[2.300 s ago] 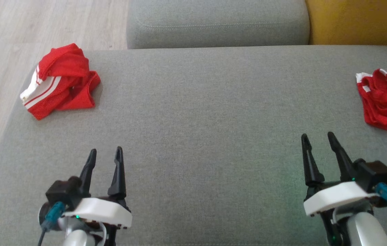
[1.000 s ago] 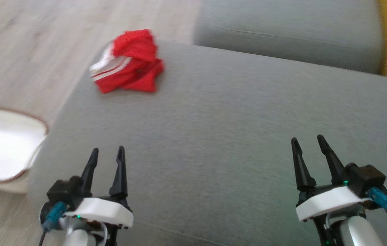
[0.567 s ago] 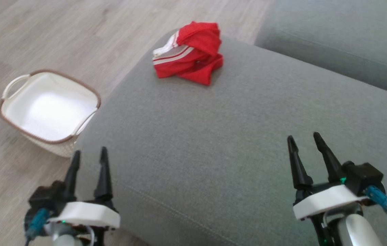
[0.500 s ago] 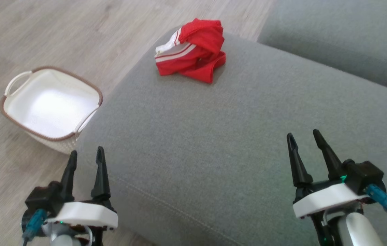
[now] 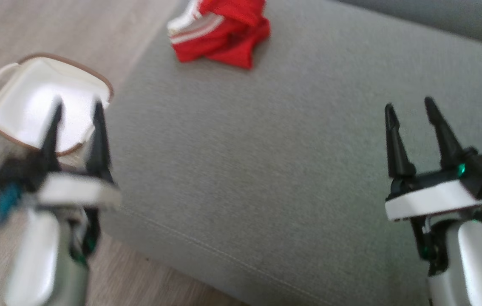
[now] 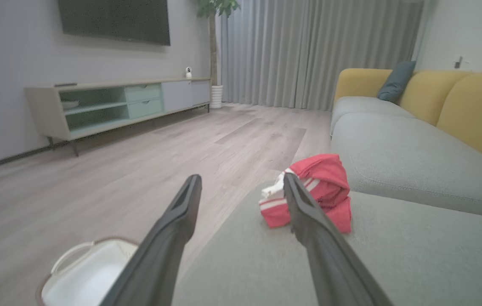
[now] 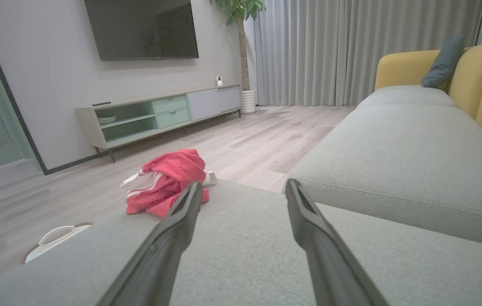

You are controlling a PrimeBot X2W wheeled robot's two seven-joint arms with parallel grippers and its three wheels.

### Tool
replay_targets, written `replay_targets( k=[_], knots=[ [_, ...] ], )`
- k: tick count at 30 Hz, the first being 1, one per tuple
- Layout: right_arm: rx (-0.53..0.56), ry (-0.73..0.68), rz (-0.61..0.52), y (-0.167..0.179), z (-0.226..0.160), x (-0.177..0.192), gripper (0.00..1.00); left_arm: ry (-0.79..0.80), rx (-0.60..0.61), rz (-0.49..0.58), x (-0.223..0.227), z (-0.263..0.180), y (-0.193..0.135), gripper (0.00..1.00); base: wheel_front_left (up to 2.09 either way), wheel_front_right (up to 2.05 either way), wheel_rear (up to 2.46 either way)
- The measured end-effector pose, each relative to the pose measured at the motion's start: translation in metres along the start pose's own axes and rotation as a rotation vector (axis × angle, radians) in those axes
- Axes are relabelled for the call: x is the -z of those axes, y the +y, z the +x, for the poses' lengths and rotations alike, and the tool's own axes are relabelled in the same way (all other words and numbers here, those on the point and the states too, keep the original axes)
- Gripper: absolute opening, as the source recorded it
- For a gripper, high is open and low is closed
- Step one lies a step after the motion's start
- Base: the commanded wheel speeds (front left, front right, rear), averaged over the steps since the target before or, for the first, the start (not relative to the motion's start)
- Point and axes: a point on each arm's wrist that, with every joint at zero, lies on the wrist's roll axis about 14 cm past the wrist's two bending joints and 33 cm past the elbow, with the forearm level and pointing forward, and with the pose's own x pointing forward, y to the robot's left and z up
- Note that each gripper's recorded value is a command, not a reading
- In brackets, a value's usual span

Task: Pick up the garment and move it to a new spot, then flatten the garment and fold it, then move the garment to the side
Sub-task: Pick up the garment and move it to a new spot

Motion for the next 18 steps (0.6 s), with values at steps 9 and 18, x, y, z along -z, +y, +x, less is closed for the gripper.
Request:
replay_targets(
  k=[9, 18],
  knots=[
    [0.135, 0.041, -0.03, -0.061, 0.0, 0.021, 1.0, 0.056, 0.218, 0.151, -0.001, 0.129, -0.057, 1.0, 0.0, 0.0, 0.0],
    [0.268, 0.11, -0.04, -0.118, -0.013, 0.055, 1.0, 0.303, 0.304, 0.159, 0.084, 0.203, -0.103, 1.0, 0.0, 0.0, 0.0]
  ],
)
